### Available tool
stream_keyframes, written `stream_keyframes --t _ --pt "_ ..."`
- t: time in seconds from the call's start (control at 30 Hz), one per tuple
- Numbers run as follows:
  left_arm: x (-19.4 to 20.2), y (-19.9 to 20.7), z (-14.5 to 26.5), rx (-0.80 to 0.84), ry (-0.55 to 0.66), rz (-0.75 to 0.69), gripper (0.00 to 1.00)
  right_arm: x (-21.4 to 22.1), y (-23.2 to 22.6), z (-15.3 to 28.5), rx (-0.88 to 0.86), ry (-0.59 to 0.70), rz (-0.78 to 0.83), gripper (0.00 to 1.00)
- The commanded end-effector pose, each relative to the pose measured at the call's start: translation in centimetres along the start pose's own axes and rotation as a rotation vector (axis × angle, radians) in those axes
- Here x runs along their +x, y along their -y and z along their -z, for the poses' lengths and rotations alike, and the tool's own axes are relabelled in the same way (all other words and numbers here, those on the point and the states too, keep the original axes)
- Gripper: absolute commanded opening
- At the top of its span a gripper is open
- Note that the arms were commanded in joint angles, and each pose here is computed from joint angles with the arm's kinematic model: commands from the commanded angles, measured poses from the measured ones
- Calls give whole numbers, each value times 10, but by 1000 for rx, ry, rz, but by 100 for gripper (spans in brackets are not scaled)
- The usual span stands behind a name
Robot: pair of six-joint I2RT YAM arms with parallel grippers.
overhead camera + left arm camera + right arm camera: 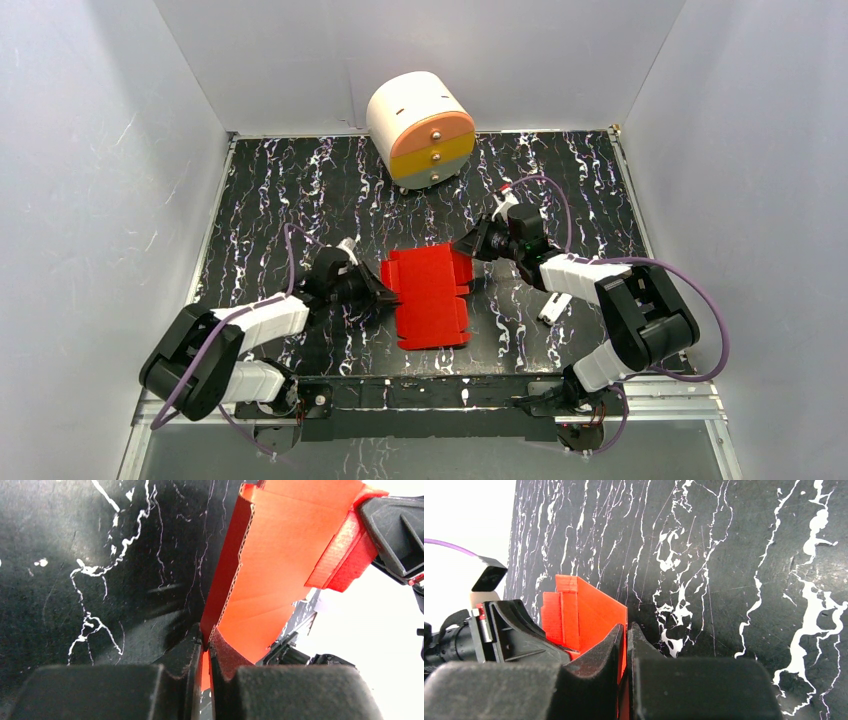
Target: Fold the paper box
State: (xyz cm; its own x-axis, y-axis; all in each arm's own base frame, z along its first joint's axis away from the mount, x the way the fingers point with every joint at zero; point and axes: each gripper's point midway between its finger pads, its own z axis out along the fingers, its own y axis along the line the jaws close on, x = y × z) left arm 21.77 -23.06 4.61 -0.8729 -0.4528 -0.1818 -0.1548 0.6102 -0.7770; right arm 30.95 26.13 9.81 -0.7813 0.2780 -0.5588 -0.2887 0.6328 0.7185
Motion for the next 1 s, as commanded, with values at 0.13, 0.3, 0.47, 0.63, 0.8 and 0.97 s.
stream_keyframes --t 0.13,0.3,0.47,0.63,0.8,0.97 --pt "-28 28 2 -111 133 -235 4 9 3 -6 41 -21 -4 16" --pt "-30 31 -2 -187 133 -338 6 13 6 -11 74 -26 -2 17" --pt "-27 38 -8 -248 133 -437 11 15 5 -17 103 -24 6 18" --pt "-23 44 -16 -293 130 -538 14 18 1 -25 118 -31 19 18" --pt "-13 45 -26 -319 101 -602 17 22 -3 -30 117 -40 28 19" --pt "-3 43 -35 -357 70 -655 20 22 -6 -34 116 -42 34 19"
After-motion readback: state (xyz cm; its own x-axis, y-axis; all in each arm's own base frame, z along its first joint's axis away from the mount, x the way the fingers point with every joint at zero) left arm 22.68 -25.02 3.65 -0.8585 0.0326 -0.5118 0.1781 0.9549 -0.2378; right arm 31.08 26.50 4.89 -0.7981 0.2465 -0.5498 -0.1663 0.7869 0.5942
